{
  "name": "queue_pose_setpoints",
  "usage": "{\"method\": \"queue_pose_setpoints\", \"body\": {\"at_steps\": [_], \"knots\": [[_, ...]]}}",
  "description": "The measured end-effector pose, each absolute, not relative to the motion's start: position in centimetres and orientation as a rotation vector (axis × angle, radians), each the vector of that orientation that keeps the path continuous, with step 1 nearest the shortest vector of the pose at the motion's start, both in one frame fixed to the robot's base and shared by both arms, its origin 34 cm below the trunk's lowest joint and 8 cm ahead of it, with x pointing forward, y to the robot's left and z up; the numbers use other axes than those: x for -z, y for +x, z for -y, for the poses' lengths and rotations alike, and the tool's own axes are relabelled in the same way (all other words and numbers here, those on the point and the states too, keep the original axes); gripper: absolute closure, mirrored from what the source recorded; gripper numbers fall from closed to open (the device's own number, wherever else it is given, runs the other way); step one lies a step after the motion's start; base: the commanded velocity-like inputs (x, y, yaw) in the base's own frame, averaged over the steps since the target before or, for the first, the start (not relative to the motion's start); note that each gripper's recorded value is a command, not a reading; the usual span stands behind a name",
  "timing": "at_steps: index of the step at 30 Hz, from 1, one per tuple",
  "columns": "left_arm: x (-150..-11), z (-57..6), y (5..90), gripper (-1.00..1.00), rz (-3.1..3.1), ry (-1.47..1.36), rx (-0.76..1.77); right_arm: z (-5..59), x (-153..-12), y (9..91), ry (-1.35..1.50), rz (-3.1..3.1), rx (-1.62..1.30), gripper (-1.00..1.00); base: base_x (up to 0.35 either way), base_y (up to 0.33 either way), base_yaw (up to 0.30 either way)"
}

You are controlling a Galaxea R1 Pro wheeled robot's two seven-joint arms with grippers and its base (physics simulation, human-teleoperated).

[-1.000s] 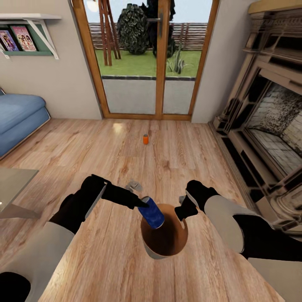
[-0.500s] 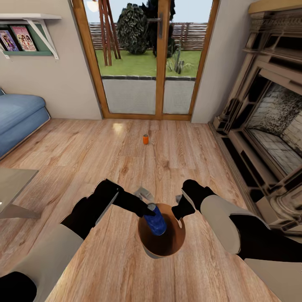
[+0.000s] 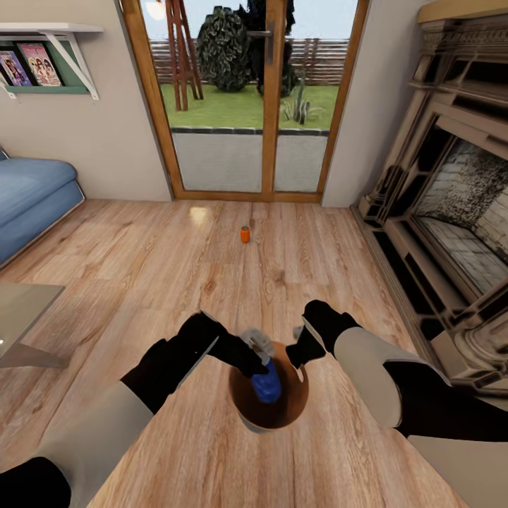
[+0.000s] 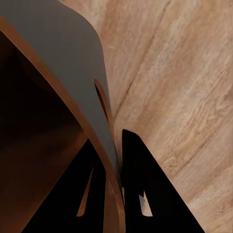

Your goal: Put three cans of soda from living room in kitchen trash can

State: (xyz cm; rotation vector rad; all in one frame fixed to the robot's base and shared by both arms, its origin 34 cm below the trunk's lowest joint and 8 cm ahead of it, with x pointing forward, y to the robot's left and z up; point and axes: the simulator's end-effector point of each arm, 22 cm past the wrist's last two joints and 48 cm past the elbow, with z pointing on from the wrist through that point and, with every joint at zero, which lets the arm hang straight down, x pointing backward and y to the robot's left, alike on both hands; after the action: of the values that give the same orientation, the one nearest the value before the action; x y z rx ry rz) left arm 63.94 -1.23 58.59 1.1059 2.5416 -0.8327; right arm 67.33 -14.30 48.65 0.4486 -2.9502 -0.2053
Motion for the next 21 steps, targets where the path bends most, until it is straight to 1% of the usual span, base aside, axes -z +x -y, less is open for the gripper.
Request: {"method": "queue_pose_setpoints", "body": {"at_steps": [13,21], "knots": [[-55.9,1.5,61.9,1.0,-2.55,1.241,0.728,12.9,-49.3,68.1,0.472,2.972,0.222,1.0,0.0,0.0,0.0],[-53.7,0.3,61.6,1.0,-2.59,1.258,0.624,13.1,-49.2,68.2,0.482,2.973,0.208,1.0,0.0,0.0,0.0]]}}
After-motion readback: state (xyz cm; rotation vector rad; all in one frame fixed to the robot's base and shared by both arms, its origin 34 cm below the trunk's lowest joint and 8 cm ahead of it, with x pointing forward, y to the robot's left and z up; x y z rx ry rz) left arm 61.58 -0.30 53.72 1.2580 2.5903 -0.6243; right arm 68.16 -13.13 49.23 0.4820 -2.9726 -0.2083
